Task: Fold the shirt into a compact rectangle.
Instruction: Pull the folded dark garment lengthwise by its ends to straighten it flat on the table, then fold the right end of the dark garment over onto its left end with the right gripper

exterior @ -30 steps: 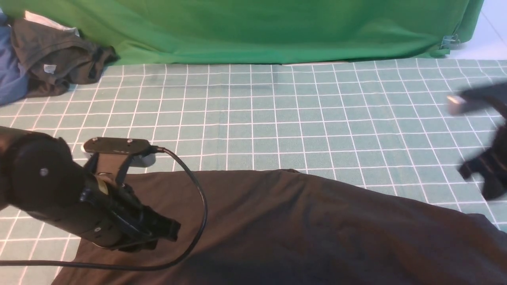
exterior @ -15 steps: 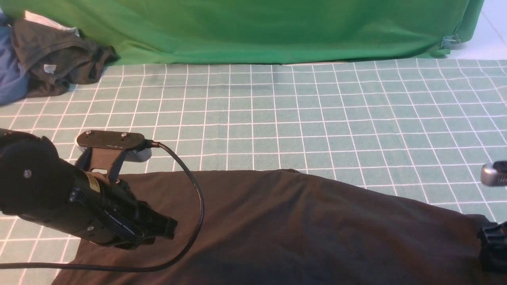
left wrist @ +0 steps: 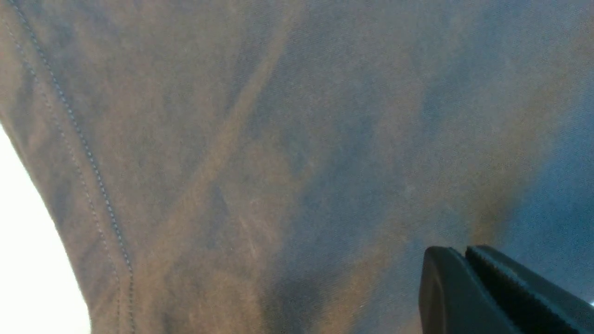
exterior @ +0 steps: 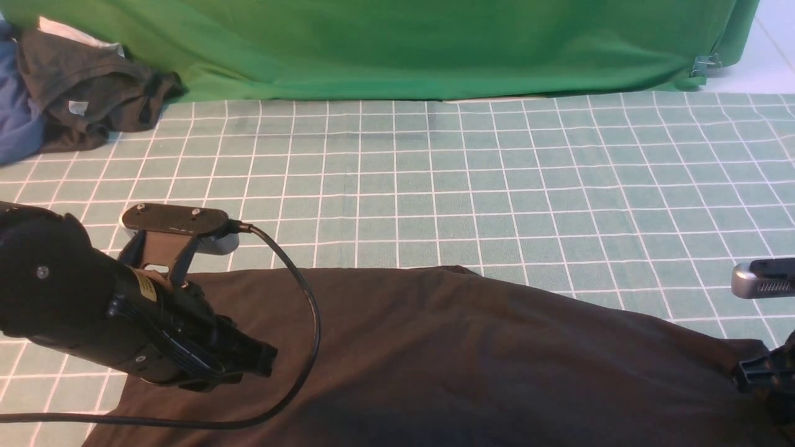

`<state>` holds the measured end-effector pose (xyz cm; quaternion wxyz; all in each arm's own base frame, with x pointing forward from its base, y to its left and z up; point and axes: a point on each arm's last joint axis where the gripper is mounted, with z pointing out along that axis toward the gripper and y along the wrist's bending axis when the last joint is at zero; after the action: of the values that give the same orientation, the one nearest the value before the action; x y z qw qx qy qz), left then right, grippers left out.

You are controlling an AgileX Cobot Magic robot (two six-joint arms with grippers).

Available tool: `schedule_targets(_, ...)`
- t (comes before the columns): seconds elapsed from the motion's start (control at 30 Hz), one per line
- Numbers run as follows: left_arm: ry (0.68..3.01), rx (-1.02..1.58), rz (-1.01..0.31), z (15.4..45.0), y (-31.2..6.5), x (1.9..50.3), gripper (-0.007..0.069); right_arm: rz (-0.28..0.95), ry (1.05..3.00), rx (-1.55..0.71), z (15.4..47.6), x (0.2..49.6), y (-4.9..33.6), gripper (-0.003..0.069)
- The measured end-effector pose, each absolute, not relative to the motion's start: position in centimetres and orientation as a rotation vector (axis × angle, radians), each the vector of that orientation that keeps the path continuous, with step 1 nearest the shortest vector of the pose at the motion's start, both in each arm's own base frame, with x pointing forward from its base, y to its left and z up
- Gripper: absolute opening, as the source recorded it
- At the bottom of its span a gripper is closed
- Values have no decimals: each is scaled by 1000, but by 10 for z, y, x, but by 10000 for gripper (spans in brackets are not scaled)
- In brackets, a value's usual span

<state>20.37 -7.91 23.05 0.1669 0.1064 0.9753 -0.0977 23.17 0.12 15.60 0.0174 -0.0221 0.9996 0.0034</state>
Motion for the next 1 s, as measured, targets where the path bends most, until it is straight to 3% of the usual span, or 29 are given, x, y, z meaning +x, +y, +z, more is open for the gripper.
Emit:
schedule_targets(0.23, 2776, 303, -278, 230, -79, 204, 7, -255, 3079, -101, 196, 232, -14, 50)
schedule_targets(0.43, 2766, 304, -279, 233, -79, 203, 7, -276, 3020, -33, 237, 236, -16, 50)
schedule_targets(0.67, 2684, 290, -256, 248, -74, 196, 7, 16, 2906, -1, 286, 238, 5, 50)
schedule_targets(1.0, 2617, 199, -250, 267, -66, 182, 7, 479, 2763, -336, 319, 227, 101, 50)
